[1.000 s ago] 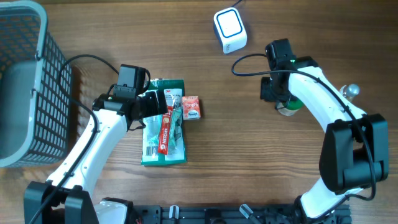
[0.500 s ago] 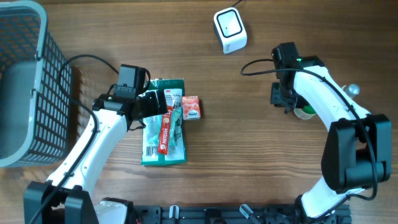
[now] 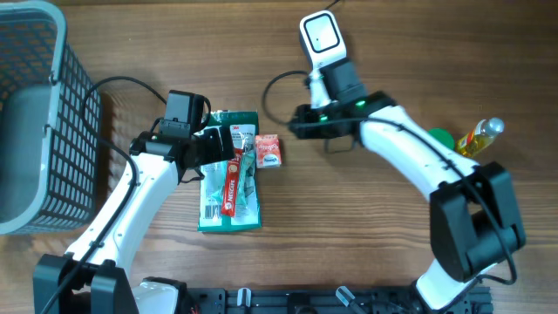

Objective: Scan the item barcode
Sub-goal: 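Reach the right gripper left to the red-and-white tissue pack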

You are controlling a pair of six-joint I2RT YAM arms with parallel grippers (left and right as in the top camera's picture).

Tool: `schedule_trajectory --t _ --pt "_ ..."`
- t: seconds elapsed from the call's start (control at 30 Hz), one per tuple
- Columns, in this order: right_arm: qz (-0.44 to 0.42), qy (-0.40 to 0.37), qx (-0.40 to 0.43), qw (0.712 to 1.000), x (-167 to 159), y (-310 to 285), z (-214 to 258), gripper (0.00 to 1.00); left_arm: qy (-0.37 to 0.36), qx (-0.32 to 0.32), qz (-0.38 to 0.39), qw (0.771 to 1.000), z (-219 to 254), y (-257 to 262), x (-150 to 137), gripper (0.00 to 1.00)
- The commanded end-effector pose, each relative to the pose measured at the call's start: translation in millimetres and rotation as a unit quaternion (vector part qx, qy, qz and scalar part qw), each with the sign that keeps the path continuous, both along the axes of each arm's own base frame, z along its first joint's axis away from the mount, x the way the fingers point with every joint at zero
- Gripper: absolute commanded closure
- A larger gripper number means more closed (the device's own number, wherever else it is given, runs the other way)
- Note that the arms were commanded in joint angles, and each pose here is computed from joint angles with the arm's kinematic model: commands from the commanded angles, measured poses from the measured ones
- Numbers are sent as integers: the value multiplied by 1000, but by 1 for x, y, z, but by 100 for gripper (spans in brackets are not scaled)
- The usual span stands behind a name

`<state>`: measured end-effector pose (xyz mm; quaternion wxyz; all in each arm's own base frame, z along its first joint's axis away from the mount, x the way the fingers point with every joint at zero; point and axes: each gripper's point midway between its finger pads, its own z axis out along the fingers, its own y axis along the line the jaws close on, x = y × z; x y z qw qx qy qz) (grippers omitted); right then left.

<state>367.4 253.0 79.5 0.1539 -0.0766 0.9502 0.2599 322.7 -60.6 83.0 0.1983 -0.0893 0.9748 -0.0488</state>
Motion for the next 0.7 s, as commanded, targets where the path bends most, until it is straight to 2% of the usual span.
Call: schedule_trajectory --t 0.0,0.3,0.67 --pt "-25 11 -32 999 -9 19 -23 58 -16 -1 9 1000 10 1 5 0" --pt "-14 27 -68 997 -17 30 -64 55 -16 -2 9 1000 10 1 5 0" --pt "-10 44 -60 997 -22 34 -71 57 -16 -1 9 1000 10 1 5 0"
